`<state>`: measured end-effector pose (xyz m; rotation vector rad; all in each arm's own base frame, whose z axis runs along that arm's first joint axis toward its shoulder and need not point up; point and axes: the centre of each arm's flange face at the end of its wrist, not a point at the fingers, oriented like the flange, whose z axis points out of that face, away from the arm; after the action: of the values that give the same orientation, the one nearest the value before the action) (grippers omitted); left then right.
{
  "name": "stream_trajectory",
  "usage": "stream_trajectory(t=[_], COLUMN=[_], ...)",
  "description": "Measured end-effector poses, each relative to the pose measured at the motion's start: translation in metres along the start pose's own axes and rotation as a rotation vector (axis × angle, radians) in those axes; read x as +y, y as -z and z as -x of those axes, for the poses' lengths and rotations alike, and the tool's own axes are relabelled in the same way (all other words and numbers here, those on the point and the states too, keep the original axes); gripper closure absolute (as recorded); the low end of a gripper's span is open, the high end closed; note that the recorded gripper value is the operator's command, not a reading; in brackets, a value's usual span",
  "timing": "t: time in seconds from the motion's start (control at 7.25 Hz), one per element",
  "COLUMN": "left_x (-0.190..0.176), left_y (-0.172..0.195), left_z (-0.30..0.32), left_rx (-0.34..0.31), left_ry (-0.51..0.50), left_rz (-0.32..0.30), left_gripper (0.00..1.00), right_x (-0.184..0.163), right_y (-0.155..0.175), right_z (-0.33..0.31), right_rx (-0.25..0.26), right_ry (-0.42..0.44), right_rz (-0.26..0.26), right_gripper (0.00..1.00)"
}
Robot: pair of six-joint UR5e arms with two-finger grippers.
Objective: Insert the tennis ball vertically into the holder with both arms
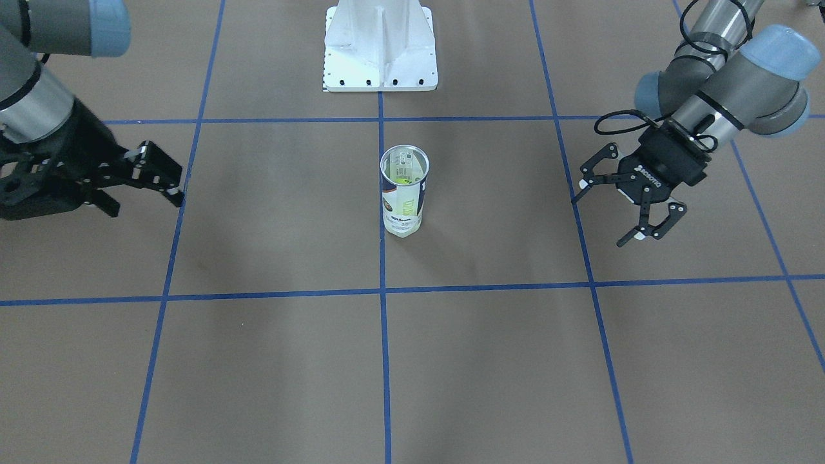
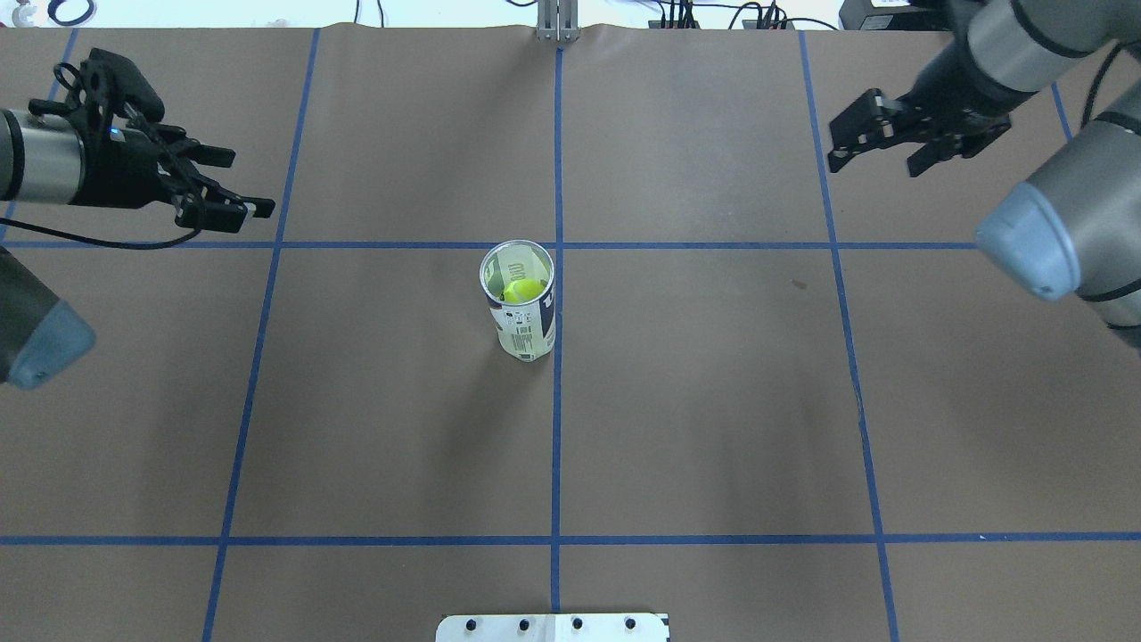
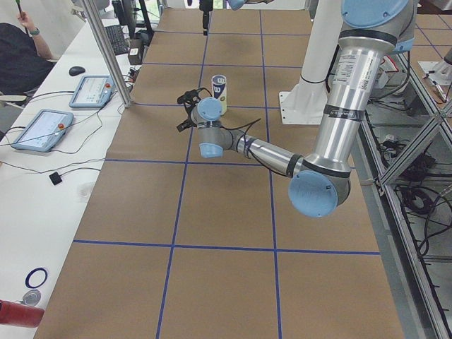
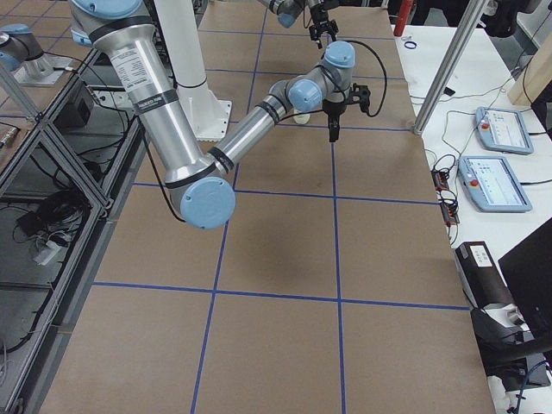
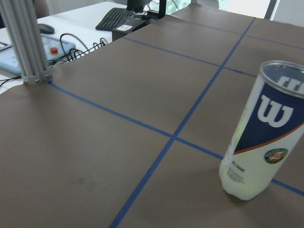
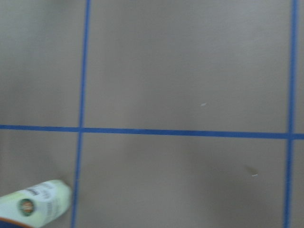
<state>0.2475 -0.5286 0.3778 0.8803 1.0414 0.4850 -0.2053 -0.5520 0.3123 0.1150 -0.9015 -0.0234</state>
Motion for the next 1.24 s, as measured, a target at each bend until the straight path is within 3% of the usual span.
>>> stream_trajectory(t=[0.28,0.55,0.69,0.97,1.24], left_x=[-0.013,-0.012,0.001,0.025,0.033], left_y=[0.012,0.017,0.018,0.038,0.082], left_z=[0.032,0.057,0.07,0.097,0.144], left_rx=[-0.102,-0.162,-0.163,-0.09,-0.101], left_ry=[0.133,0.199,0.228,0.309,0.253], left_rz=[0.129,0.185,0.216,0.304,0.361], left_gripper=[0.0,0.0,0.0,0.0,0.0], right_x=[-0.008,-0.005,-0.002,0.006,0.023], right_y=[-0.003,-0.001,0.0,0.006,0.005], right_z=[-0.13,-0.222,-0.261,-0.322,-0.36], right_rx=[0.092,0.133,0.132,0.11,0.113], right_ry=[0.073,0.104,0.126,0.157,0.148], right_rz=[0.026,0.056,0.073,0.091,0.104], right_gripper=[0.01,0.01,0.01,0.01,0.01])
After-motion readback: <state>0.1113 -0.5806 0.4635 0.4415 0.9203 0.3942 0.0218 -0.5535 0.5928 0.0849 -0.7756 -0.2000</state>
